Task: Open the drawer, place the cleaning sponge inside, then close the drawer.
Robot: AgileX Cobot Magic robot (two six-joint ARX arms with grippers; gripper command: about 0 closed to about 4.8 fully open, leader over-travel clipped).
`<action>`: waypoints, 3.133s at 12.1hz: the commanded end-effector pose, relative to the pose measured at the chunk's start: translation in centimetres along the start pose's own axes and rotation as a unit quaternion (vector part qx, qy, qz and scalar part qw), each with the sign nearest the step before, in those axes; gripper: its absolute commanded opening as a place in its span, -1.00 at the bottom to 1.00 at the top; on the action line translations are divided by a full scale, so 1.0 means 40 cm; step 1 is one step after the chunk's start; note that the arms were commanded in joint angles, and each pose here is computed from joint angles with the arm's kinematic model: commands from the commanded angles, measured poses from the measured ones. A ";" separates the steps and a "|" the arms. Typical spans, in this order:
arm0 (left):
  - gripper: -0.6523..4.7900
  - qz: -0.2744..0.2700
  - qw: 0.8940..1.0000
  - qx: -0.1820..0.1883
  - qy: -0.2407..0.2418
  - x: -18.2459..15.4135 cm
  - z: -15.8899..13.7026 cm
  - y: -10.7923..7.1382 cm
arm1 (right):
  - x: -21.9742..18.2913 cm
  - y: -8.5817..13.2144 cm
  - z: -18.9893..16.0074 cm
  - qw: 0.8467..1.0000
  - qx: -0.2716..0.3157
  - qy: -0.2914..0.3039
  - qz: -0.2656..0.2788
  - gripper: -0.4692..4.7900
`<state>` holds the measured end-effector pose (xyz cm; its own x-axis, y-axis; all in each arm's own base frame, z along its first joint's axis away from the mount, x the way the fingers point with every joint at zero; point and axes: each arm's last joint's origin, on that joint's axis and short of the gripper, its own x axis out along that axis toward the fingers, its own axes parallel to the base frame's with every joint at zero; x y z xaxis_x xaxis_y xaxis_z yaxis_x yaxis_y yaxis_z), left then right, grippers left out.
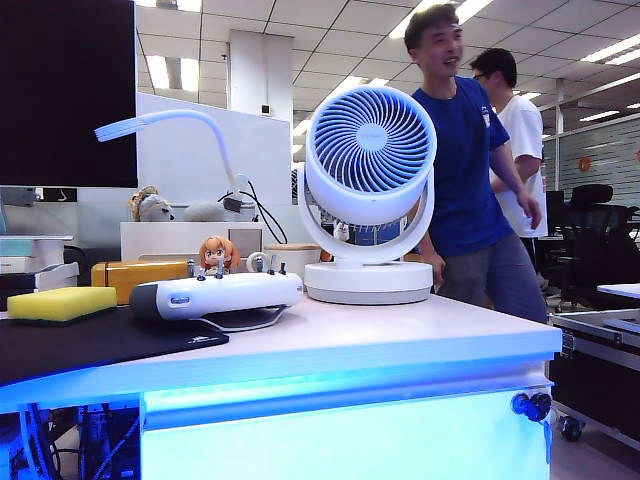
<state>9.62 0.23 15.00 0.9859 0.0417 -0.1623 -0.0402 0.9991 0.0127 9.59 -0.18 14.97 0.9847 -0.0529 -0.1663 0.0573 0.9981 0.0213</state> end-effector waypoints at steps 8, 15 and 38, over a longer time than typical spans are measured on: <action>-0.78 -0.002 1.000 0.002 0.011 0.001 -0.008 0.000 | 0.002 -0.003 -0.004 0.999 0.043 -0.003 -0.019 -0.84; -0.78 0.006 0.994 -0.060 -0.094 -0.054 0.144 0.004 | -0.064 -0.003 0.149 0.986 0.139 -0.089 -0.017 -0.85; -0.78 -0.194 0.977 0.062 0.070 -0.027 0.601 -0.042 | 0.249 0.060 0.403 0.875 0.400 0.210 0.174 -0.85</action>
<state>12.58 -1.43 38.69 0.8953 -0.3091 -0.3207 0.3342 0.9422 0.0249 21.84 1.12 29.06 0.8295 0.4098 -0.3795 0.0566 0.6143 0.7870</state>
